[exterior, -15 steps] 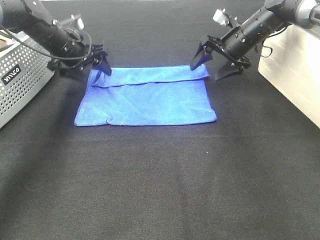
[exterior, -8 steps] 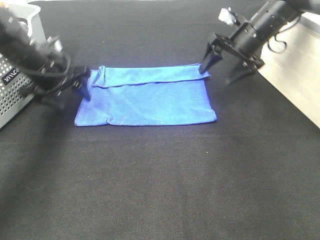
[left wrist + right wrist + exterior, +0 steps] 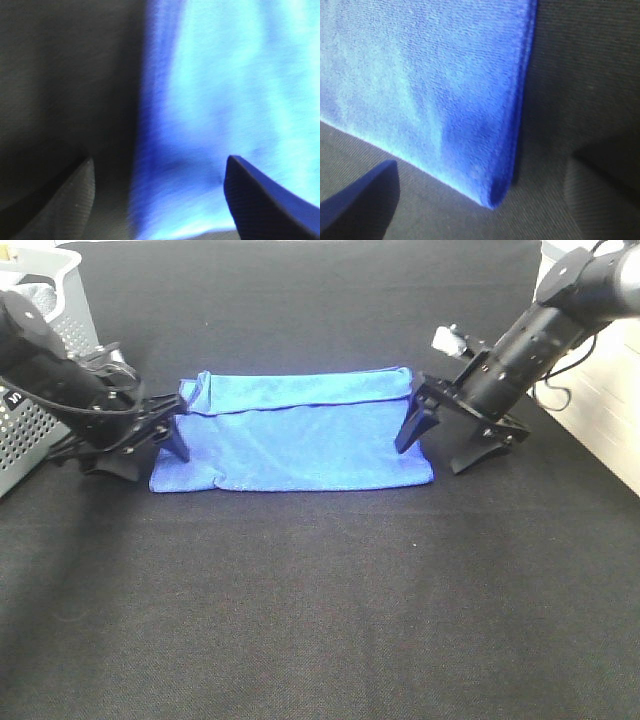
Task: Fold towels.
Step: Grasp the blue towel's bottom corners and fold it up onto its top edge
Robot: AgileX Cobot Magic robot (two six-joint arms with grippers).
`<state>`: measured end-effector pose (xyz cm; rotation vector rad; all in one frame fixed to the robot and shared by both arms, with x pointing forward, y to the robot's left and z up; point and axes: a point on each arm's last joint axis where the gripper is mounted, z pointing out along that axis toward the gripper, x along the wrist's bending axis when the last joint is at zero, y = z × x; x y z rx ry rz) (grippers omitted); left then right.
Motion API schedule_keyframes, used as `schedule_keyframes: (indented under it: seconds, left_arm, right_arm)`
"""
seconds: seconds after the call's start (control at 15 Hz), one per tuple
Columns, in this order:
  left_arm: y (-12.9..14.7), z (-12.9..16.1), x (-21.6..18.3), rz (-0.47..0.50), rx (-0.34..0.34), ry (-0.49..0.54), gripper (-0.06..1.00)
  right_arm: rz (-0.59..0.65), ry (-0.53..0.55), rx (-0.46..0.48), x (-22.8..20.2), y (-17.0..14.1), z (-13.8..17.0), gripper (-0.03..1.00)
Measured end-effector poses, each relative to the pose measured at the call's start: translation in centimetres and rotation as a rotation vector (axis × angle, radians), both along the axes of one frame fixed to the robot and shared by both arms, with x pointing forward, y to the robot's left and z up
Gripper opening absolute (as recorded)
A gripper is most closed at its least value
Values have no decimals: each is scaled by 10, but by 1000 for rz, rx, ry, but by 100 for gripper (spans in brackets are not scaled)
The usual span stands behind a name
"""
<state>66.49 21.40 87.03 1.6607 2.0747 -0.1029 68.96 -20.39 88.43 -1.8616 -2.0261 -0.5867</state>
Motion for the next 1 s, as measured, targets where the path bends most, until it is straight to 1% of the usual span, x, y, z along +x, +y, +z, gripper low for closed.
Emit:
schedule_keyframes:
  seconds: [0.07,0.2,0.27,0.33,0.4,0.47,0.53,0.6,0.67,0.73,0.8,0.87,0.93,1.0]
  left_arm:
    - [-7,-1,1,-10,-2,-17,70]
    - [-18,-3,2,-24,-4,-38,68]
    - [-19,-4,3,-25,-6,-37,63]
    - [-19,-5,3,-25,-7,-34,54]
    - [-20,-8,2,-26,-9,-22,34]
    - [-20,-10,1,-31,-15,-5,19]
    - [-21,-10,-1,-38,-22,12,8]
    - [-22,-11,-3,-45,-34,35,2]
    - [-22,-11,-3,-45,-34,35,2]
    - [-22,-11,-8,-66,-55,90,1]
    - [-20,-10,-11,-85,-68,133,1]
    - [-16,-6,-16,-118,-63,167,1]
    - [-12,1,-21,-160,-37,182,1]
    - [-9,13,-27,-194,-7,177,1]
  right_arm:
    - [1,-12,-3,0,4,0,84]
    - [-10,-15,19,1,13,-3,82]
    - [-17,-12,35,1,17,-5,78]
    - [-22,-11,38,1,18,-7,70]
    - [-37,-11,44,2,18,-11,52]
    - [-42,-10,46,2,18,-13,36]
    - [-44,-9,46,2,18,-13,21]
    - [-51,-1,48,2,18,-14,7]
    - [-51,-1,48,2,18,-14,7]
    - [-57,16,52,1,19,-14,0]
    - [-42,42,52,-1,19,-14,0]
    - [-22,67,51,-5,19,-13,0]
    - [-7,84,41,-11,17,-10,0]
    - [-2,75,33,-17,16,0,0]
